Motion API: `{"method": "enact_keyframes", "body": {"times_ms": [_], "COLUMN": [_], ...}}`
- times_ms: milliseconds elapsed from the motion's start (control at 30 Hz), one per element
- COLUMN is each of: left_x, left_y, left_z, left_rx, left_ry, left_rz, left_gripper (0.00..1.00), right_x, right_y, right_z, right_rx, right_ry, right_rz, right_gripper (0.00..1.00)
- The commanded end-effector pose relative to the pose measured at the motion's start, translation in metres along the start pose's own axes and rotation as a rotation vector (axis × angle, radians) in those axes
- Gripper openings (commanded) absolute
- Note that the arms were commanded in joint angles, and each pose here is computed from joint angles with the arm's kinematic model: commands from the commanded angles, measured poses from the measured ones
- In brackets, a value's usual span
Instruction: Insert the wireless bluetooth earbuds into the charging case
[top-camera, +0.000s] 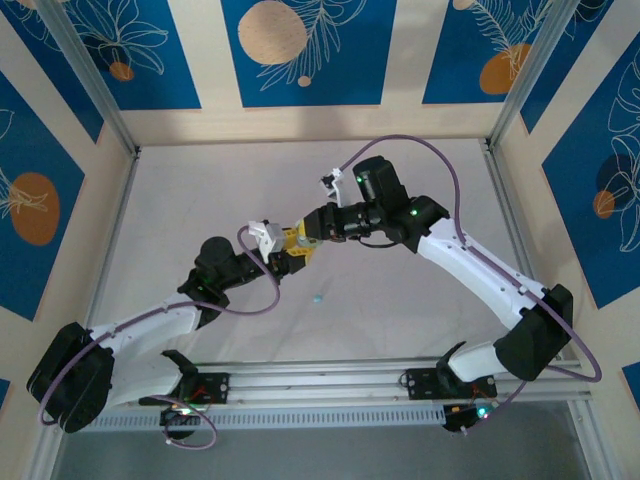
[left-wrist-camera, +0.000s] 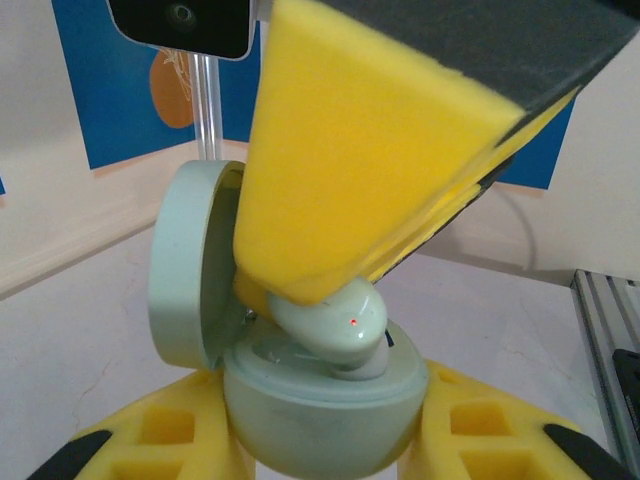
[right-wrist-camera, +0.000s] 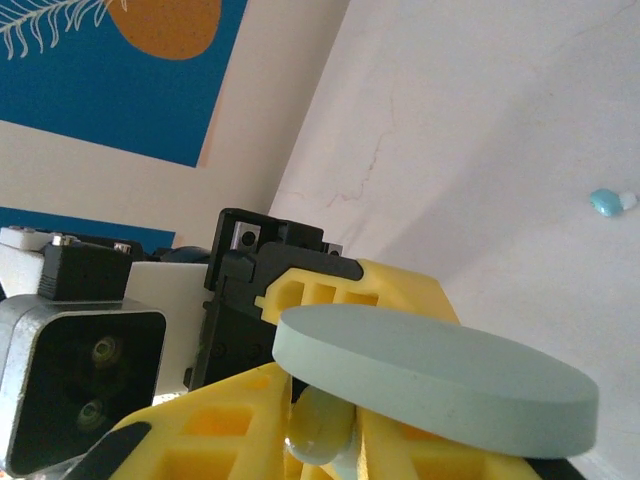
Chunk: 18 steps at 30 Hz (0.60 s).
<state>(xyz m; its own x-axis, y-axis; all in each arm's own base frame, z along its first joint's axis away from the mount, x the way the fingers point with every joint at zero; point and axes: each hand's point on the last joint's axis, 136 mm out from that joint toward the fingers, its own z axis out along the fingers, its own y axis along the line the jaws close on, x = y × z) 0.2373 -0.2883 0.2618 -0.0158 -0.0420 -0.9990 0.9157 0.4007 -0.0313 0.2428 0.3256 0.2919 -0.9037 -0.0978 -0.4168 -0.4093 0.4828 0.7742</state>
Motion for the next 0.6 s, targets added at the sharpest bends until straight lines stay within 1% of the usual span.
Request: {"method": "enact_keyframes", "body": {"times_ms": [0,333,567], "left_x": [-0.0432,-0.0468,-0.0461], "left_y": [-0.0091,-0.0098,-0.0095], "left_z": [-0.0005,-0.0026,-0.0033], "left_rx": [0.035,0.033,0.029], "left_ry": [-0.133,-0.14,-0.135], "left_rz": [0.056,0.057,0.055], "left_gripper": [0.31,0.31,0.31], "right_x": [0.0044,0.0037,0.0014], "right_y": [-0.0109,-0.0149,-0.0095], "right_z": [0.0031,-0.0015,-0.0047], "right_rx": [0.071,0.133,0.127], "right_ry": [0.023,0.015,0.005], "right_rz": [-0.016,-0.045,-0.056], "right_gripper": [0.24,0.28,0.31]}}
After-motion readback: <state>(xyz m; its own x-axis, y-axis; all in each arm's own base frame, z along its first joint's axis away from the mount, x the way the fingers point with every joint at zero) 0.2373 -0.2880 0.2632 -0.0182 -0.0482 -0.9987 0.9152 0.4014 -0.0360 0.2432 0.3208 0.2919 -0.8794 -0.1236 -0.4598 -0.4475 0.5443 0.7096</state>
